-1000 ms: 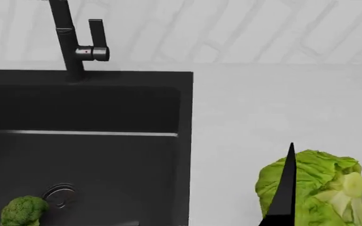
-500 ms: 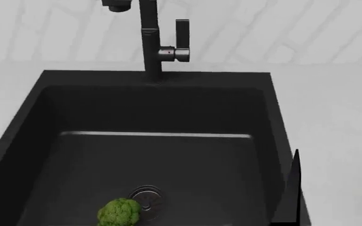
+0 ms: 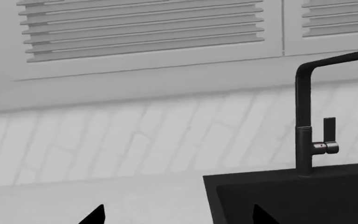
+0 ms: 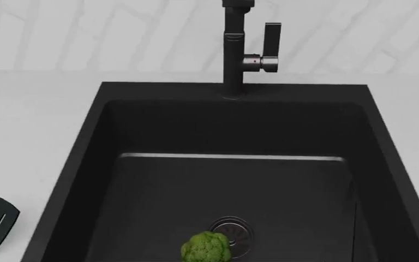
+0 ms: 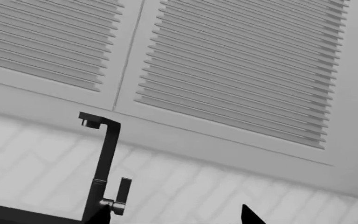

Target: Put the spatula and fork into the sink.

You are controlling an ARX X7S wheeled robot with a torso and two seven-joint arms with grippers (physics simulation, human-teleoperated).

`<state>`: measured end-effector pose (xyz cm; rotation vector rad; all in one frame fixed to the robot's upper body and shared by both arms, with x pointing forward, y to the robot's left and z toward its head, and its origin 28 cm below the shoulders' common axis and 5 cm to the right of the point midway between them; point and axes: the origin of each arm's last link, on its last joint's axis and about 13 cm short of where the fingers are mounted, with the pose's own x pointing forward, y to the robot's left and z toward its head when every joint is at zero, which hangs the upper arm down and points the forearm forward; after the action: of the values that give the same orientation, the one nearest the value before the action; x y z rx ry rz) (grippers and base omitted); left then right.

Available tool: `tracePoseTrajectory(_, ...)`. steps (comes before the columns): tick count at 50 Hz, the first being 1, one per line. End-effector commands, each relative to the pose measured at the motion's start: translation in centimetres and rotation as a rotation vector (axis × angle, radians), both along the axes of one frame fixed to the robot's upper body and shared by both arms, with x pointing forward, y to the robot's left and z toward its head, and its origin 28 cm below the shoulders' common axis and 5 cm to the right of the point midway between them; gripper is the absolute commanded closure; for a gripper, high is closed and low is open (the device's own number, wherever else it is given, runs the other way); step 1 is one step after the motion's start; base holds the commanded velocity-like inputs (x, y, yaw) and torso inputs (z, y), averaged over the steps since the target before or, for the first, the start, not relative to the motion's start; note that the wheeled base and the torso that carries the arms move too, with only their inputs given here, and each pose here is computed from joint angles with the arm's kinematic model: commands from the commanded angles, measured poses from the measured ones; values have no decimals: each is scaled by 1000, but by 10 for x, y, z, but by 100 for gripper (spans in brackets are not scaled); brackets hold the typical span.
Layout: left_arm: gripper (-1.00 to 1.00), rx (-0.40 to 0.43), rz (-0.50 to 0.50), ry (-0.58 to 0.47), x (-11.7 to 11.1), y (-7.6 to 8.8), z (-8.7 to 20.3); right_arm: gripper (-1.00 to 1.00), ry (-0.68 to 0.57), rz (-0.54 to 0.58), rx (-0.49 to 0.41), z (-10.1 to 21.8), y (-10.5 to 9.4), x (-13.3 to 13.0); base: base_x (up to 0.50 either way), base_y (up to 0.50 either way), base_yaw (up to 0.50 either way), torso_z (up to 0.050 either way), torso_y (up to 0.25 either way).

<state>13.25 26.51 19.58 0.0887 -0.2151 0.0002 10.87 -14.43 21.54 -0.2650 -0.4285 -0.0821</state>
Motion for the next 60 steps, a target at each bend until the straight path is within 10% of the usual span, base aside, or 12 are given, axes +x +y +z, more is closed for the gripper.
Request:
tracePoseTrajectory(1, -100, 98, 23, 65, 5, 4, 20, -100, -21, 25, 15, 5, 3, 1, 0, 0, 0, 0, 0)
tracePoseTrajectory(15, -100, 404, 79, 399, 28, 16, 94, -100, -9, 36, 12, 8, 5, 3, 0, 0, 0, 0, 0)
tracePoseTrajectory(35, -100, 505, -149, 776, 27, 29, 104, -100, 3, 47, 32, 8, 5, 1, 0, 0, 0, 0, 0)
tracePoseTrajectory(60, -100, 348, -139, 886, 33, 48, 71, -100, 16, 55, 55, 7, 4, 0, 0, 0, 0, 0, 0)
